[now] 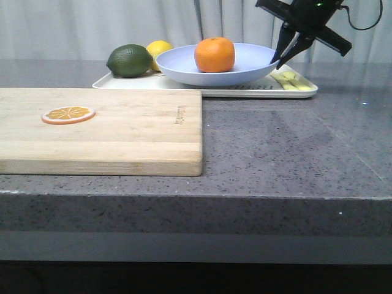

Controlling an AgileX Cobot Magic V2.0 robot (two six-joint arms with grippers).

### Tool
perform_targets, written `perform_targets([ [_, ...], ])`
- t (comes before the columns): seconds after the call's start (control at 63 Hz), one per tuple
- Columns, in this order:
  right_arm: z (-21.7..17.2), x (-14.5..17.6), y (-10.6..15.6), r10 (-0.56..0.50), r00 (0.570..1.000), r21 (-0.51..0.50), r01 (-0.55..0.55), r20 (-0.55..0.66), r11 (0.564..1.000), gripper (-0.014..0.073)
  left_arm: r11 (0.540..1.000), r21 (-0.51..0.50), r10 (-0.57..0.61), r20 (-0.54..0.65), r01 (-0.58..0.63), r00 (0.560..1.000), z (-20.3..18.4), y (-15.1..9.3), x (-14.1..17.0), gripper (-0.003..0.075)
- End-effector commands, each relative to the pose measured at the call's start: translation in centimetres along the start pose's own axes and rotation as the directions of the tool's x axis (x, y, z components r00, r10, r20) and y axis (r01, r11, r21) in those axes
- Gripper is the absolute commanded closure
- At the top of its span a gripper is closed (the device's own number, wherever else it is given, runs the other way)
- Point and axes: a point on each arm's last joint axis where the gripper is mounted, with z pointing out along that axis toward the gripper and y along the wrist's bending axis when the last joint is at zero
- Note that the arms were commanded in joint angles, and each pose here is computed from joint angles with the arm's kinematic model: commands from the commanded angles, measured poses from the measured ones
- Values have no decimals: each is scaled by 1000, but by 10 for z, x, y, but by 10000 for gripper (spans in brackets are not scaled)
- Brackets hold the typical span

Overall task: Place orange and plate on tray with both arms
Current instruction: 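Slide the blue plate with the orange onto the white tray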

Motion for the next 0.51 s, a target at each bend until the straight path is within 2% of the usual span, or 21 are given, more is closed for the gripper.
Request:
perform_targets([
  [0.0,-43,-11,26,0,990,-118,16,138,993,705,1000,14,-23,105,22,994,-6,-1,-14,61],
  [0.254,-39,-12,25,16,990,-123,2,143,992,687,999,19,-28,105,26,994,-6,-2,-14,61],
  [0.492,-40,-13,25,27,988,-128,-7,149,992,495,999,19,-28,105,26,994,-6,-2,-14,61],
])
